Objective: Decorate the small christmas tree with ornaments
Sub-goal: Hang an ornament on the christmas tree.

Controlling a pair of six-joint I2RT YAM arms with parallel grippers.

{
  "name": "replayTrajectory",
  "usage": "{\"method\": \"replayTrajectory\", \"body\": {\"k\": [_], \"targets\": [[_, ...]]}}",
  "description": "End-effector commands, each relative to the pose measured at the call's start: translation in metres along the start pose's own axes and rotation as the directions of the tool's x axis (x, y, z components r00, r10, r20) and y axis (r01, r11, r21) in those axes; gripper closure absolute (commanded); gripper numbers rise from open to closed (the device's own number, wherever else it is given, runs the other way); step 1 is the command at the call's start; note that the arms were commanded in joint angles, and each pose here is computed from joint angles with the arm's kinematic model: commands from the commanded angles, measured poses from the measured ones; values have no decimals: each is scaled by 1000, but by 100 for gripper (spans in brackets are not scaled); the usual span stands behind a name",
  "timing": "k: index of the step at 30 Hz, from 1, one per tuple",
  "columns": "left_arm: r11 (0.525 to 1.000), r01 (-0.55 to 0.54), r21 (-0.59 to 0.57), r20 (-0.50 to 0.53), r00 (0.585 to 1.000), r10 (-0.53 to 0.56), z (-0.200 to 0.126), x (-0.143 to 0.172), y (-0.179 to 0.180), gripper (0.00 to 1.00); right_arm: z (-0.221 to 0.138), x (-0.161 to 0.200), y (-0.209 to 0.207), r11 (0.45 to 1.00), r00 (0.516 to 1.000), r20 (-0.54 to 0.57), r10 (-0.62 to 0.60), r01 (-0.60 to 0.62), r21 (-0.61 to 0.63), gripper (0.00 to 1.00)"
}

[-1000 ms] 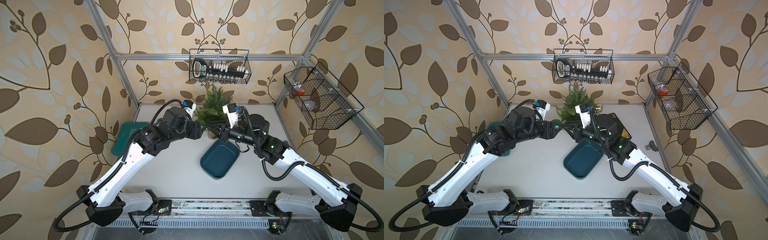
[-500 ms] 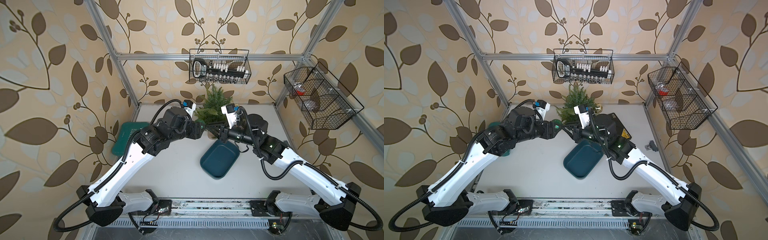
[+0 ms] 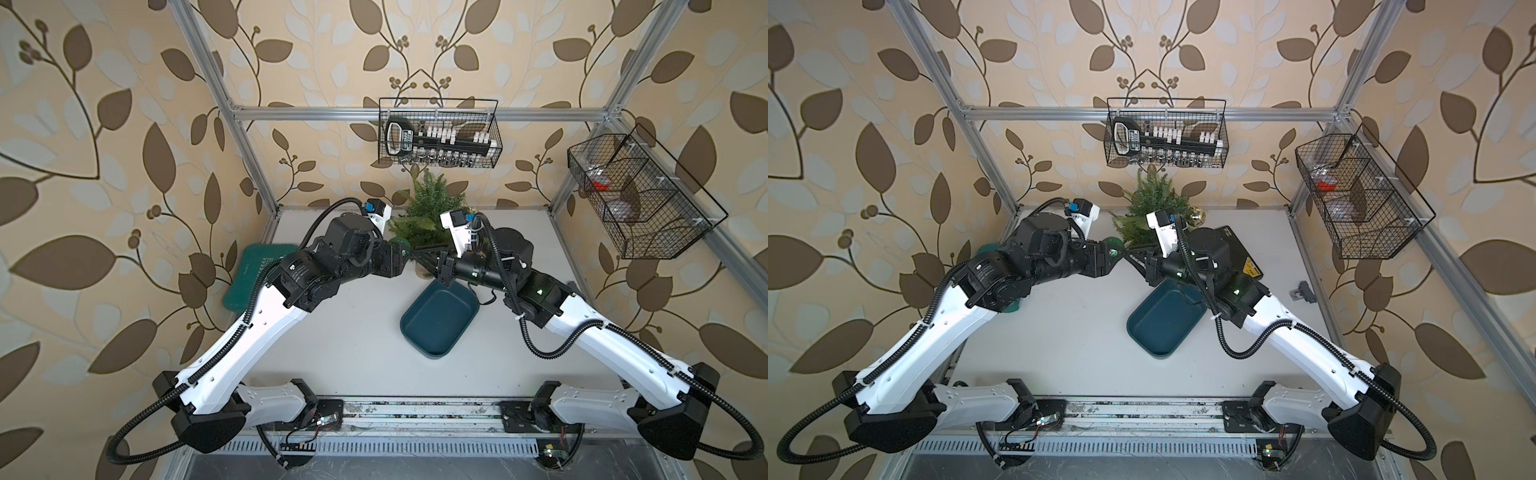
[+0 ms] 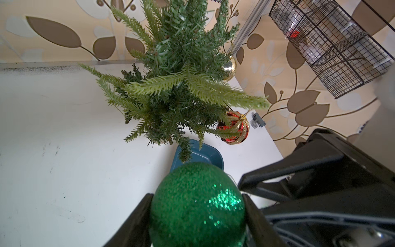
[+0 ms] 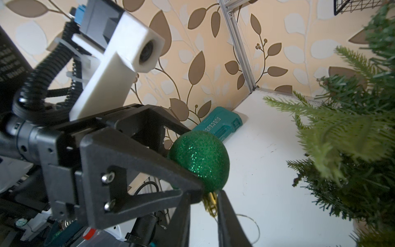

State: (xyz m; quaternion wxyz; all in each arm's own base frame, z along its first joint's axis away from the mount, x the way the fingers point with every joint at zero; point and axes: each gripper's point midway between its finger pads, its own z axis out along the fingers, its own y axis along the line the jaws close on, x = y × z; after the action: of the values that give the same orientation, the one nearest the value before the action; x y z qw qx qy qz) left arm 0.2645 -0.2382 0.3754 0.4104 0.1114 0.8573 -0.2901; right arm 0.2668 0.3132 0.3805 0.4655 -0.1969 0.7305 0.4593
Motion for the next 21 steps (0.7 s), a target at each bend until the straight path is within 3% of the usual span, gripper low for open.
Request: {"method": "replayTrajectory", "body": {"k": [1, 9, 21], "targets": [[1000, 10, 29, 61, 998, -12, -13, -13, -5, 45, 1, -5, 1, 1000, 1000, 13, -8, 8, -3, 80], [1000, 12, 25, 70, 997, -14, -16, -13, -3, 45, 3, -7, -7, 1000, 1000, 26, -9, 8, 29, 96], [1000, 21, 17, 76, 997, -22, -13, -15, 1, 45, -13, -29, -4, 999, 993, 115, -31, 26, 40, 100]]}}
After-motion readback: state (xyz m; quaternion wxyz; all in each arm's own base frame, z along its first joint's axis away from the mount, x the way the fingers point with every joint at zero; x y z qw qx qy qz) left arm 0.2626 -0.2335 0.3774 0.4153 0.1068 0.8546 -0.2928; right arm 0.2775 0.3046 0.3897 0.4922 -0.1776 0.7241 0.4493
